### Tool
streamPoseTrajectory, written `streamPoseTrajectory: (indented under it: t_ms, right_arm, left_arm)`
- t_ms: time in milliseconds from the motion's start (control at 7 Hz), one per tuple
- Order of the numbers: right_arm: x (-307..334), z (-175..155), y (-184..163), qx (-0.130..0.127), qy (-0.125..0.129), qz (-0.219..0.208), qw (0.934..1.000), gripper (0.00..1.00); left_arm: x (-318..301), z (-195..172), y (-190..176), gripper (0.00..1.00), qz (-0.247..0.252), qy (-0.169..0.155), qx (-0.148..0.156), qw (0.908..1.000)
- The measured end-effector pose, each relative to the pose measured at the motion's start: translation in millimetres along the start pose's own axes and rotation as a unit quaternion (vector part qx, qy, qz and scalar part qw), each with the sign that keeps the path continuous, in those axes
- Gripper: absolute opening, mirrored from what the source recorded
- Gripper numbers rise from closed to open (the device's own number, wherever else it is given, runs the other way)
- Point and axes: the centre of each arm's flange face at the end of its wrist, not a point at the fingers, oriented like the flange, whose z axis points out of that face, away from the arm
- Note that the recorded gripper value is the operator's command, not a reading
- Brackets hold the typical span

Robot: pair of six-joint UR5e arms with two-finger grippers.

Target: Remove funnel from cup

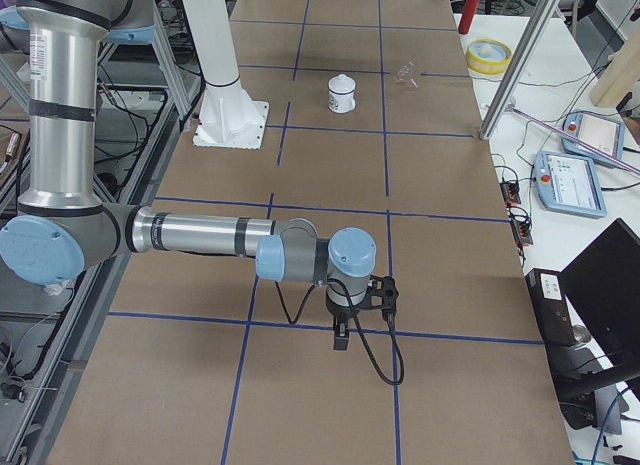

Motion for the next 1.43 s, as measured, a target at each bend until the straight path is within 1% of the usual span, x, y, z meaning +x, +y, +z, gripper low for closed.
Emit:
streamPoseTrajectory:
  t_ms: [1429]
  right_arm:
    - [0.1, 0.1, 0.2, 0.000, 0.000, 0.000, 1.0000, 1.00]
  left_arm:
    - [4.1, -4.8, -1.7, 1.00, 0.004, 0.000, 0.004, 1.0000]
